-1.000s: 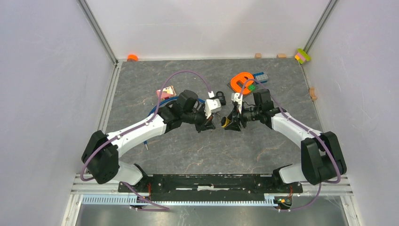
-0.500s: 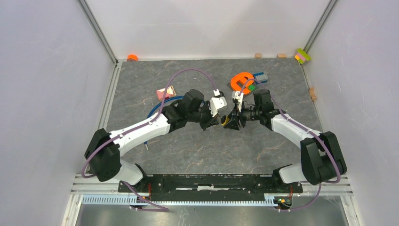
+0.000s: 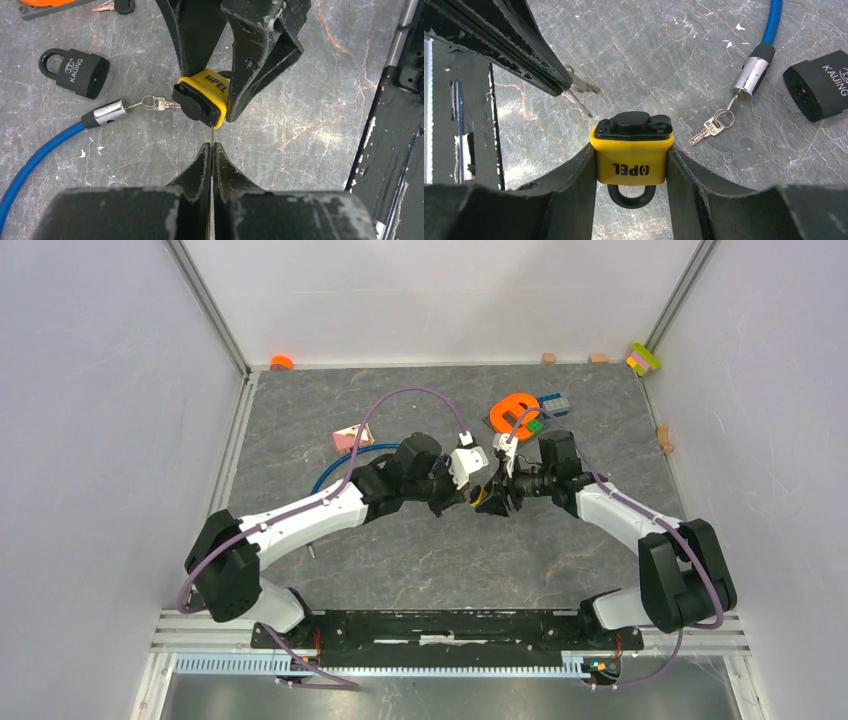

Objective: Unlock with the key

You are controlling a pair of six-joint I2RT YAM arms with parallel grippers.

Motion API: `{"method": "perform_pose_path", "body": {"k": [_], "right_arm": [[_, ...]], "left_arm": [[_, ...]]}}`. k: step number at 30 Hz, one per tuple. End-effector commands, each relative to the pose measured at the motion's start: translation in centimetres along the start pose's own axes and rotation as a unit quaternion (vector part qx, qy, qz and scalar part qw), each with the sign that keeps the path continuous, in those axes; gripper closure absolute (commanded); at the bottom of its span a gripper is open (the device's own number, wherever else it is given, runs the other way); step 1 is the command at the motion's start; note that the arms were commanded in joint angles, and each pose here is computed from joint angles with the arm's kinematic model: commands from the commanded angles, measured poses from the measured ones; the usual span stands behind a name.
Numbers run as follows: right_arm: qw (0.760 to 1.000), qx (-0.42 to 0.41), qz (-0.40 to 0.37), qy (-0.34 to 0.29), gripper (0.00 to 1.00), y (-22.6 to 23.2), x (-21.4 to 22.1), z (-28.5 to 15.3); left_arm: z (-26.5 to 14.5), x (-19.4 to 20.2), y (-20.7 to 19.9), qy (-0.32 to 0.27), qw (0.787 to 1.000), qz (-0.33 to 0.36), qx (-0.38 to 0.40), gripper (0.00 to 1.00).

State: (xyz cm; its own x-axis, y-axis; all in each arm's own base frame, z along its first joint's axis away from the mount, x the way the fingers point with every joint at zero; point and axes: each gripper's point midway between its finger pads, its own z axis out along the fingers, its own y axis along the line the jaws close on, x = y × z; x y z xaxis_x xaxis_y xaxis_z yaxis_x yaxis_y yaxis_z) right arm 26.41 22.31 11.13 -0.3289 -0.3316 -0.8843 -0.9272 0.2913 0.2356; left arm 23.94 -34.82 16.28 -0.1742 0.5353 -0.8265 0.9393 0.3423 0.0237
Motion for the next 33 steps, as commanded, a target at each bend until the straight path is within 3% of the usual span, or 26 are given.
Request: {"method": "perform_pose_path", "body": {"k": [1,33], "right_arm": [[0.999,0.000,-0.031,-0.029,1.00,0.04,-2.11,-0.28],[0.999,-0.002,-0.022,-0.031,1.00,-0.01,-2.37,-0.21]], "left_arm": [[-0.32,-2.63,0.91,-0.029,0.999,0.022,-0.018,0.98],[0.39,-2.24,0.69,-0.020,0.999,0.033,-0.013,0.98]]}}
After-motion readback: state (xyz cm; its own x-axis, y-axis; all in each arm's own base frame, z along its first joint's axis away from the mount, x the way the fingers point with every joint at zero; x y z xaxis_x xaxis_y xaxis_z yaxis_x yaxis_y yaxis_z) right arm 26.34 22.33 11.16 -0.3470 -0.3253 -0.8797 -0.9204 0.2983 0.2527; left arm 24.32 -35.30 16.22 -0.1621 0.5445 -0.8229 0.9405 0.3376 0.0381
